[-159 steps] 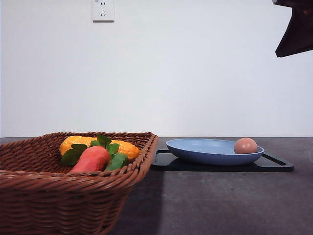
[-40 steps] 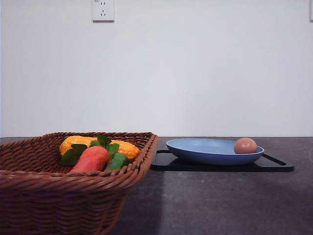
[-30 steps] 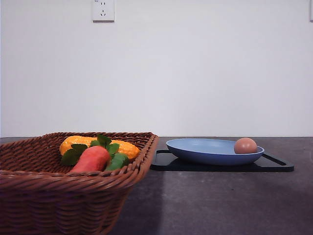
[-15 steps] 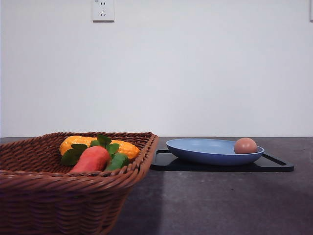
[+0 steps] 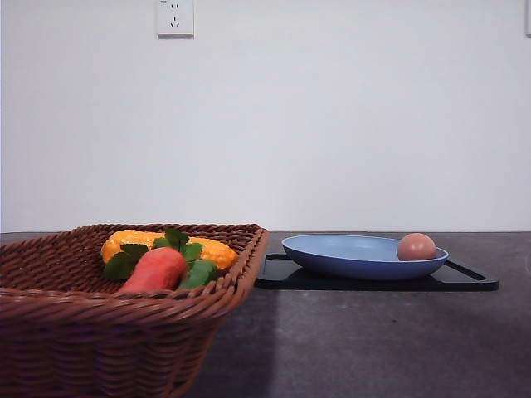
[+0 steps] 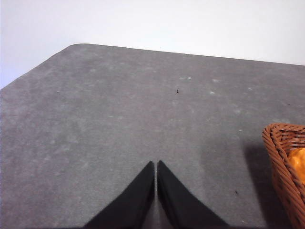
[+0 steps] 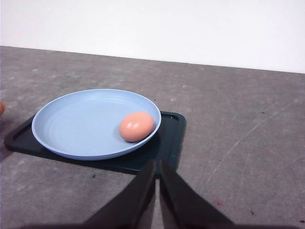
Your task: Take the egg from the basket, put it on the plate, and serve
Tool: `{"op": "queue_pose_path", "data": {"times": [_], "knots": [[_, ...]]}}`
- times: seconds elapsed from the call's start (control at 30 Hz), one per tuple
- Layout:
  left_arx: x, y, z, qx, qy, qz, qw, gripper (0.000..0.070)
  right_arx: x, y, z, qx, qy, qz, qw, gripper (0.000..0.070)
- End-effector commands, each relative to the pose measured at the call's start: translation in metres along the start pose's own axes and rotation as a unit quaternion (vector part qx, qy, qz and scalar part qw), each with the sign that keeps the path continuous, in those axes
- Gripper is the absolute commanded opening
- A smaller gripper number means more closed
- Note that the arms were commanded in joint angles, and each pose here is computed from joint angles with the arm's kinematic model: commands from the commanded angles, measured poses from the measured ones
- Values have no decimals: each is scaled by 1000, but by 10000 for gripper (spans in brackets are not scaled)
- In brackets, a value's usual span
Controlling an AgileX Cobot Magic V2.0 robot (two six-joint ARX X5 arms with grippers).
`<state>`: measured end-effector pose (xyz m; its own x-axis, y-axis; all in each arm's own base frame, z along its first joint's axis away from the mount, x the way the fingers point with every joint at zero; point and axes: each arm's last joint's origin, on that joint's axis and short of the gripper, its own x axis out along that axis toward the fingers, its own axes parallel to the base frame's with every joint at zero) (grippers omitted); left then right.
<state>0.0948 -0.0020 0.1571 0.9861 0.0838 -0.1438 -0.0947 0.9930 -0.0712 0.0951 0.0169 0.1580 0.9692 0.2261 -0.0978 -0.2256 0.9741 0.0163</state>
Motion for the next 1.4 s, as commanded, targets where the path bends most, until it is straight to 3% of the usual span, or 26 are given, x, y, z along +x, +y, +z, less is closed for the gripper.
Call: {"op": "queue_pose_path", "data": {"times": [0.0, 1.37], "knots": [[3, 1, -8, -1, 8, 1, 1000, 0, 0, 0, 0, 8, -4, 0, 1000, 0], [3, 1, -8, -1, 8, 1, 1000, 0, 0, 0, 0, 8, -4, 0, 1000, 0]]}}
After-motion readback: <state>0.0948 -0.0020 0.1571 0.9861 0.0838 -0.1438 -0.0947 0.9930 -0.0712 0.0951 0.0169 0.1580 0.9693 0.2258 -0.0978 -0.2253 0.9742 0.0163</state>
